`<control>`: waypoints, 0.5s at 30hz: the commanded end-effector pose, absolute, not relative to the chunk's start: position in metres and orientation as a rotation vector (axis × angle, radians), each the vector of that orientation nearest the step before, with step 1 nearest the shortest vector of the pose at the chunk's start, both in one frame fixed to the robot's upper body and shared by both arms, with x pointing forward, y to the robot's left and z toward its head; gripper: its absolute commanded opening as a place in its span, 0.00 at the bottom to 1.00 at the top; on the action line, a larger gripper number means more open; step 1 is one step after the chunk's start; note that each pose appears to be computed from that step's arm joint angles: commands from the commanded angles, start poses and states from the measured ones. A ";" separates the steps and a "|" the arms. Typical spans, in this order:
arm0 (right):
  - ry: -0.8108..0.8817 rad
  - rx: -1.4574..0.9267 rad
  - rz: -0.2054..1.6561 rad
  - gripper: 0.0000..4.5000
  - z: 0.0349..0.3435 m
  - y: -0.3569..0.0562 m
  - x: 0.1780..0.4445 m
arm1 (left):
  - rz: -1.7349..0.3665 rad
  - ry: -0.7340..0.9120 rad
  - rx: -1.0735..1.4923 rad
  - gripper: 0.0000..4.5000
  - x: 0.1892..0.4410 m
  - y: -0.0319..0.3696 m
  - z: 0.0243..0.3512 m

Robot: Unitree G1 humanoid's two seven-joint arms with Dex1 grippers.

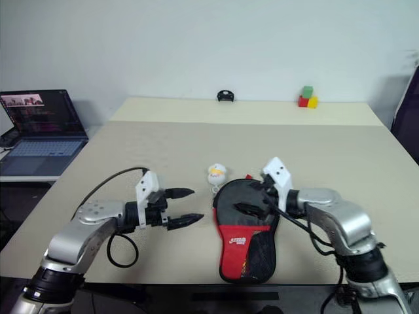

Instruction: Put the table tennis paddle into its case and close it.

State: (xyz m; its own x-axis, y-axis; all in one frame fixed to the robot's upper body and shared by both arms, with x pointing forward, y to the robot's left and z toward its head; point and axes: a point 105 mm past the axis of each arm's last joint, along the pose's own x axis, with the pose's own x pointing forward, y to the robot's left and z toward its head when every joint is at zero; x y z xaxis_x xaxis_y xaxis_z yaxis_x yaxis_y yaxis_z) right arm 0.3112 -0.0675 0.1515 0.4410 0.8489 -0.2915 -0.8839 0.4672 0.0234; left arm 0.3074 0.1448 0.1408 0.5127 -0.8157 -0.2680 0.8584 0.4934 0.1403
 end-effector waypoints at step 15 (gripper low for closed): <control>0.402 -0.366 0.990 0.99 0.062 -0.074 0.329 | -0.827 0.146 0.283 1.00 0.340 0.163 0.157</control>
State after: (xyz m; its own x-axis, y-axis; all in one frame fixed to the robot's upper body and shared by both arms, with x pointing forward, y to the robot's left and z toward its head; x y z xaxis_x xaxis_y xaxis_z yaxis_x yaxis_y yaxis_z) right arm 0.3334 -0.0595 0.0890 0.4927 0.7743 -0.3971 -0.8664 0.4791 -0.1408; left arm 0.3372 0.1646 0.1506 0.6590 -0.7095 -0.2497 0.7513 0.6370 0.1726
